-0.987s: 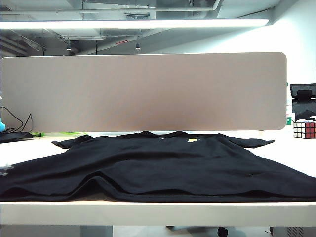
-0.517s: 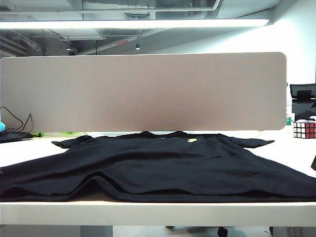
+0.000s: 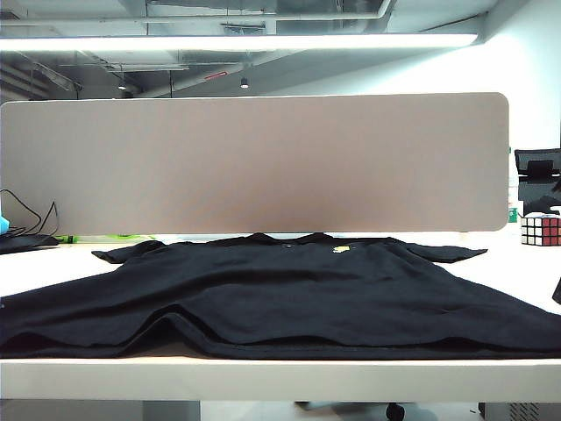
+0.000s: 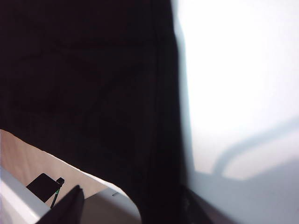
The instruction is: Fold the bottom side of the T-shirt horizontally towards the center, about one-third of the way, then fold the sleeve back towards the center, creating a straight line along the edge of the T-shirt, and finally fold the bottom of the T-shirt up towards the top, creating a neat rectangle.
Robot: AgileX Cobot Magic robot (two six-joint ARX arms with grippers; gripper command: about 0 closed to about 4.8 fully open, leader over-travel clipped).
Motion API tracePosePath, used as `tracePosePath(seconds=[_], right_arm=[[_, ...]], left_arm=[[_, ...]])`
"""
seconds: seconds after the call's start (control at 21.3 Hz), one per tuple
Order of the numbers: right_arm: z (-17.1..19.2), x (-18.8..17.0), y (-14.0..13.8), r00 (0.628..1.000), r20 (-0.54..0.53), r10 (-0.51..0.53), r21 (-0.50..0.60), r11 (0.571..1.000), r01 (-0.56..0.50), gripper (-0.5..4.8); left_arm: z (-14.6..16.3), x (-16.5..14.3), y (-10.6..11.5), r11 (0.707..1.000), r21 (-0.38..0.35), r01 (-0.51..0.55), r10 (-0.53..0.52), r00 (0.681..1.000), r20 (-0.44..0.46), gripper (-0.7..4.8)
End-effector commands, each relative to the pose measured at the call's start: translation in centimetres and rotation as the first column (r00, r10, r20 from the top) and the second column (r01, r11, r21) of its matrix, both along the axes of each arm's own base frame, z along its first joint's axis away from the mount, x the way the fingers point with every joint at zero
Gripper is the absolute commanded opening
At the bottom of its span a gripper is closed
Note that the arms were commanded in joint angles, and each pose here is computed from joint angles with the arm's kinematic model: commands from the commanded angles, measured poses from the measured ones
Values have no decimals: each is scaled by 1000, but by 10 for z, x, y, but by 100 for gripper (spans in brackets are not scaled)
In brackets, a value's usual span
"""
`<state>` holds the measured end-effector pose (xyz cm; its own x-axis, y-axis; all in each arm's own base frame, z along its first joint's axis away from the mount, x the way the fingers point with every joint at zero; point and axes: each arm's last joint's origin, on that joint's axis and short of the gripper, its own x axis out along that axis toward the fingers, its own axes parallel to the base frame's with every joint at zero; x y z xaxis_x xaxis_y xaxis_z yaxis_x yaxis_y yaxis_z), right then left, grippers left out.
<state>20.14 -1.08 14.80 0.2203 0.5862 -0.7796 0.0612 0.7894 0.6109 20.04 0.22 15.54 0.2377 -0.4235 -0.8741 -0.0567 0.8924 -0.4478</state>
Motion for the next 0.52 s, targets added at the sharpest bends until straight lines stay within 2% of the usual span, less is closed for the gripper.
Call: tracePosePath(seconds=[0.05,0.23,0.38,0.52], right_arm=[[-5,-5,0,998,-57,-1,-22,1000,-1,283],[-5,-5,1,999,-50,5,5,1000,-5,283],[-5,-5,1,999,-49,6,6,1000,-6,283],[-5,-5,3,999,-46,16,6,1000,-16,283]], left_arm=[[-5,-4,0,1000,-6,10,-11,999,-41,185],[-5,-3,-1,1000,-21,13,-14,999,-29,185],[-4,-2,-2,997,-71,24,-26,1000,-18,185],[-4,-2,-2,997,-77,26,-27,999,-17,185]])
